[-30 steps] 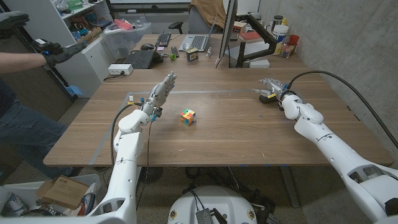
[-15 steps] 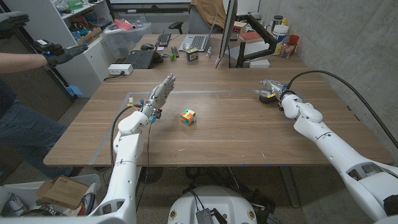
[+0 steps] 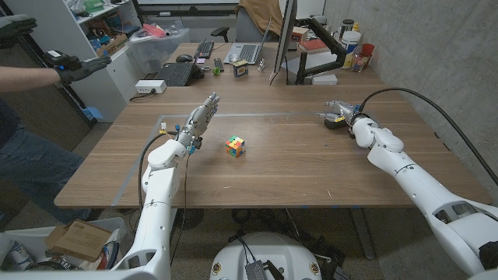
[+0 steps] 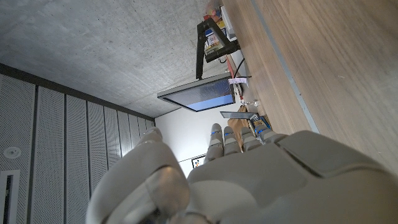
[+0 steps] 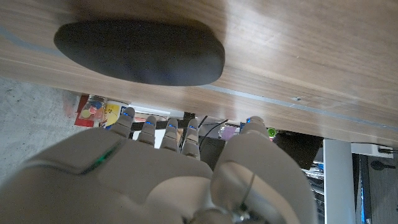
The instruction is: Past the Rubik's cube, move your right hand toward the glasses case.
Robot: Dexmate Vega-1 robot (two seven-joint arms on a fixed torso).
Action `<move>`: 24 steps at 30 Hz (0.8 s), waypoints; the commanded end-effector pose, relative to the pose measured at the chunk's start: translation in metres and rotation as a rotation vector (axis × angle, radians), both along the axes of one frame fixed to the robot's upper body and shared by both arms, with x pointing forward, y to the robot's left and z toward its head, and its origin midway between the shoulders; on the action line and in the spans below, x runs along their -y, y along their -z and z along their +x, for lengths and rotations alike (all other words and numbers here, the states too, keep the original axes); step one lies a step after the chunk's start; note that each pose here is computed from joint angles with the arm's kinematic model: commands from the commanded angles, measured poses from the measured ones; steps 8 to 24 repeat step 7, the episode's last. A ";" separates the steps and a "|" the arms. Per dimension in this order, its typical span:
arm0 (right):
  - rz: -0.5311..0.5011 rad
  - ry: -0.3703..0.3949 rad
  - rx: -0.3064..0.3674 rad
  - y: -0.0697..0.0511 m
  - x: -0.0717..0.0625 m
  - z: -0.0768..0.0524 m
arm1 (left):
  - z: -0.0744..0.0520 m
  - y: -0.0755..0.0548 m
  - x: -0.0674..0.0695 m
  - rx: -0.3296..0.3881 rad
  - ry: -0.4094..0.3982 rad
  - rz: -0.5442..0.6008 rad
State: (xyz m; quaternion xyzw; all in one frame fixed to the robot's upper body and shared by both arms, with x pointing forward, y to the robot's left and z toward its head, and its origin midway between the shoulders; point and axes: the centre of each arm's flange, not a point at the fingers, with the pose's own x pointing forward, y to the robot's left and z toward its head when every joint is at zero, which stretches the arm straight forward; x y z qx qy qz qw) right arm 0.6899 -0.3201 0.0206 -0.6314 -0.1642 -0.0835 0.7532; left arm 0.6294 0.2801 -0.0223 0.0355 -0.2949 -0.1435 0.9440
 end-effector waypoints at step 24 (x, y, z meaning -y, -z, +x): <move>0.001 -0.001 -0.013 0.002 0.002 0.004 | 0.003 0.002 0.002 -0.008 0.000 -0.003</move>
